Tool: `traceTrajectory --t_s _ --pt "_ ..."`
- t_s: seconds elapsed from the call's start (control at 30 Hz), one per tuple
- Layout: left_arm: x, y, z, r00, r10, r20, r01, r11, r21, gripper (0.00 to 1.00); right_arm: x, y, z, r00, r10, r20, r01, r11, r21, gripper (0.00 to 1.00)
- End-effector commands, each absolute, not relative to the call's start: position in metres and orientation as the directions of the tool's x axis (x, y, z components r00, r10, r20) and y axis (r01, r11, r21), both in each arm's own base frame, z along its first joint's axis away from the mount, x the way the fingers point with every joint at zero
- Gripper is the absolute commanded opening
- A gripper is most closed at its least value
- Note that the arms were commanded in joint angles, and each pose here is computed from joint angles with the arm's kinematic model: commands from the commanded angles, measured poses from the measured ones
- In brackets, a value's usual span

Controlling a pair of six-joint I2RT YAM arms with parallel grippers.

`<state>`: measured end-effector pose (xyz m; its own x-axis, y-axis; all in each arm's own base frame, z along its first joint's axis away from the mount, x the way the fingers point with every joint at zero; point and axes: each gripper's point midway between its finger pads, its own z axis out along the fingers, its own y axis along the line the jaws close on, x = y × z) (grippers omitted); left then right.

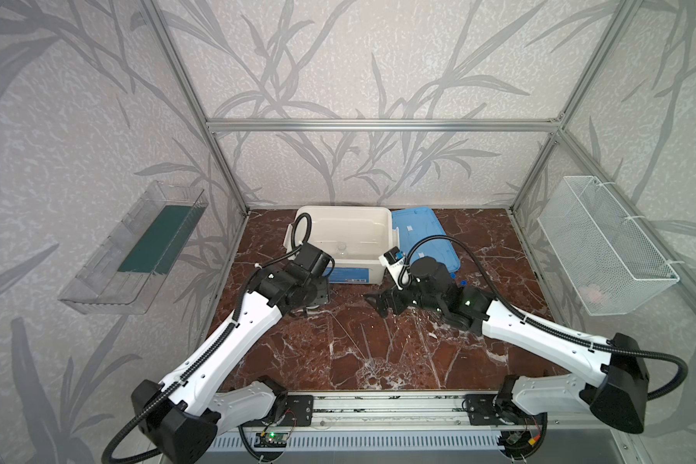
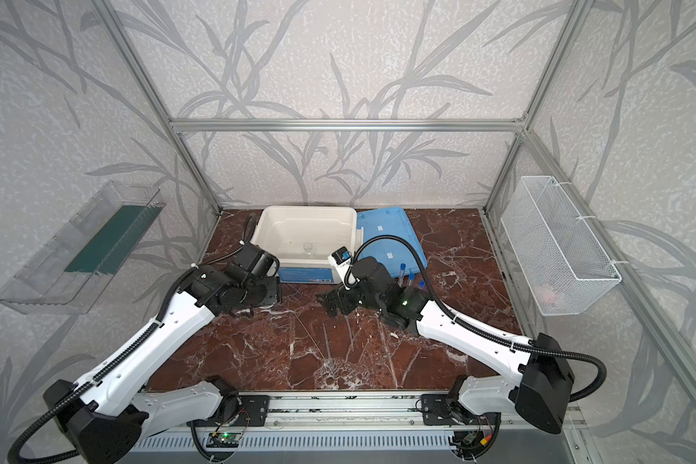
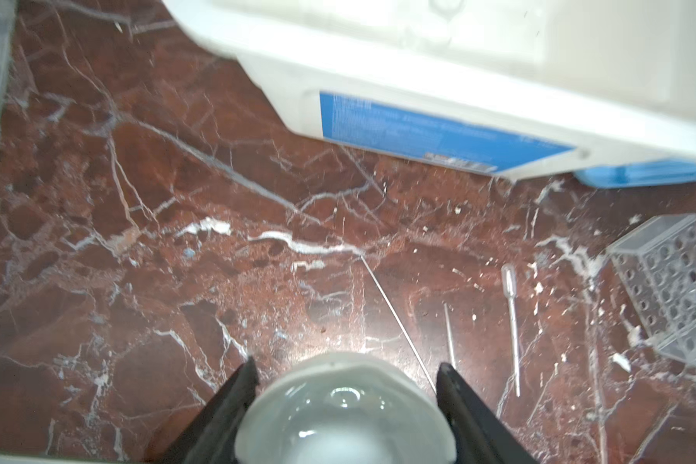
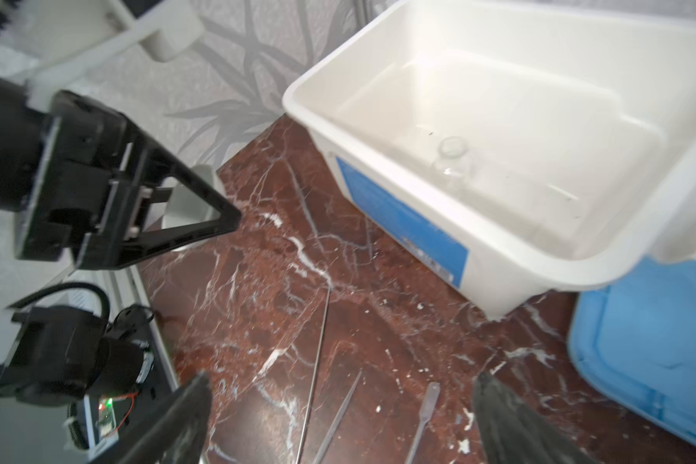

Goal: Organize the chemistry lab equipment
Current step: 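Lift the white dish and carry it toward the white bin with the left gripper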

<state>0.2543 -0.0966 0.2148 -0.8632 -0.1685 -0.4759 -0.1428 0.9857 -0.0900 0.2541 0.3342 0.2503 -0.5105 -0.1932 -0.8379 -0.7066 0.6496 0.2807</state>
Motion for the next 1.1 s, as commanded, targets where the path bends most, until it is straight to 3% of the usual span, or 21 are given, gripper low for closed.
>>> traceTrajectory --t_s 0.0,0.27,0.57,0.83,1.07 --pt "0.273 -0.090 0.233 -0.875 -0.086 -0.476 -0.087 0.996 -0.021 0.55 0.268 0.341 0.282 -0.486 -0.157 -0.860 -0.718 0.632 0.291 0.99" --pt "0.366 -0.106 0.251 -0.871 -0.115 -0.479 -0.077 0.992 -0.097 0.54 0.292 0.370 0.320 -0.443 -0.124 -0.888 -0.777 0.547 0.312 0.99" --pt "0.440 -0.095 0.225 -0.894 -0.135 -0.428 -0.123 0.991 -0.055 0.53 0.329 0.394 0.305 -0.496 -0.143 -0.856 -0.756 0.557 0.345 0.99" --pt "0.465 -0.081 0.161 -0.948 -0.149 -0.281 -0.150 0.989 -0.018 0.50 0.349 0.387 0.286 -0.534 -0.159 -0.830 -0.707 0.622 0.336 0.99" --pt "0.463 -0.081 0.134 -0.955 -0.158 -0.253 -0.159 0.987 -0.017 0.50 0.349 0.384 0.274 -0.553 -0.168 -0.816 -0.696 0.631 0.342 0.99"
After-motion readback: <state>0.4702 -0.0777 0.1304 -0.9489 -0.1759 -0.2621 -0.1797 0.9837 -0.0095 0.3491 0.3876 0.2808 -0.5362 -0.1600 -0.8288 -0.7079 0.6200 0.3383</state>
